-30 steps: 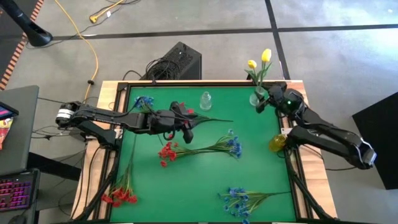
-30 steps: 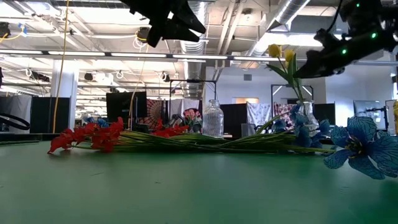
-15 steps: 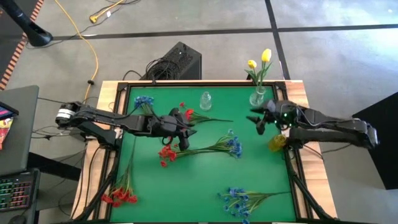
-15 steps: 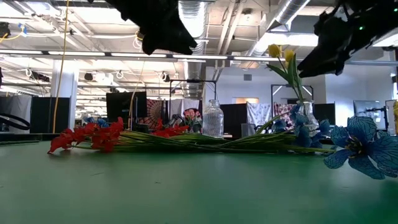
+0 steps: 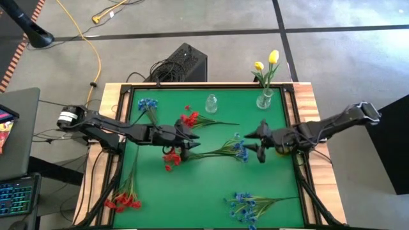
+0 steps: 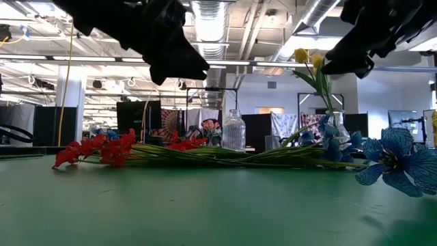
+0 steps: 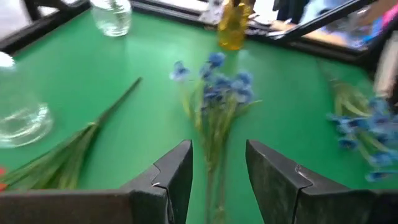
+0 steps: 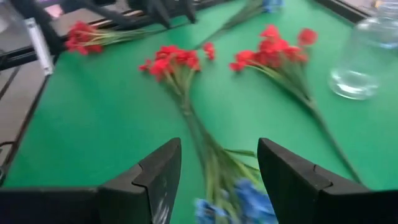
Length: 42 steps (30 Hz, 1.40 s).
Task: Sort flowers into vase by color
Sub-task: Put the top red flowers into the left white transparent vase
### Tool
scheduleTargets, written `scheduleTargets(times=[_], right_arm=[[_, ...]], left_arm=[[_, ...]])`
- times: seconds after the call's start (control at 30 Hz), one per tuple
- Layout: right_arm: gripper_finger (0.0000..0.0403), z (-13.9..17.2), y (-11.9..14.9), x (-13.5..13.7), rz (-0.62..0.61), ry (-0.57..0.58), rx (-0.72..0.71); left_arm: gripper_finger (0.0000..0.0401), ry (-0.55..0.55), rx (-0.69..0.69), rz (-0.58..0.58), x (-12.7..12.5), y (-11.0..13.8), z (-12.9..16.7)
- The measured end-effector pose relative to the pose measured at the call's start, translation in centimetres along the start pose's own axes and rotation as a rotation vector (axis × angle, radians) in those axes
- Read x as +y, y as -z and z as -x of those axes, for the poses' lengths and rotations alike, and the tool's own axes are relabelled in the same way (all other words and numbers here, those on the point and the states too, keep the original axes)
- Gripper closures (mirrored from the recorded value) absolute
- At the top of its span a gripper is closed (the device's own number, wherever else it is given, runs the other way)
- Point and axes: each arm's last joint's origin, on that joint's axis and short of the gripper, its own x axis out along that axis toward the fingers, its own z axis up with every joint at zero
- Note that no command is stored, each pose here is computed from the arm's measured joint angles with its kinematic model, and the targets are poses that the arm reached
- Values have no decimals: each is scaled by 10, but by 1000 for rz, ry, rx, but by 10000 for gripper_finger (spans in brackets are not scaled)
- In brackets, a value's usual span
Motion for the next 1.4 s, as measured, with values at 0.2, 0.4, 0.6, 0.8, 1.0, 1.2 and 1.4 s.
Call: scheduleTargets(times=[0.2,0.4,0.6,0.8,1.0,1.2,1.4], right_arm=[[164,-18,12,22,50,-16,7],[164,-34,23,33,80,-10,32],[164,-43,25,34,99,-4,30],[164,-41,20,34,95,-10,7],[164,-39,20,34,96,-18,5],[164,-39,20,34,98,-14,8],[164,-39,20,34,114,-16,6]], left_arm=[[264,71,43,-29,-2,12,1],[264,125,70,-129,-16,18,-7],[264,42,194,-192,-22,22,-30],[264,-190,201,-195,6,-10,-46],[264,-155,187,-188,47,-34,-56],[263,-133,241,-192,83,-43,-78],[224,-181,485,-315,107,-50,-117]])
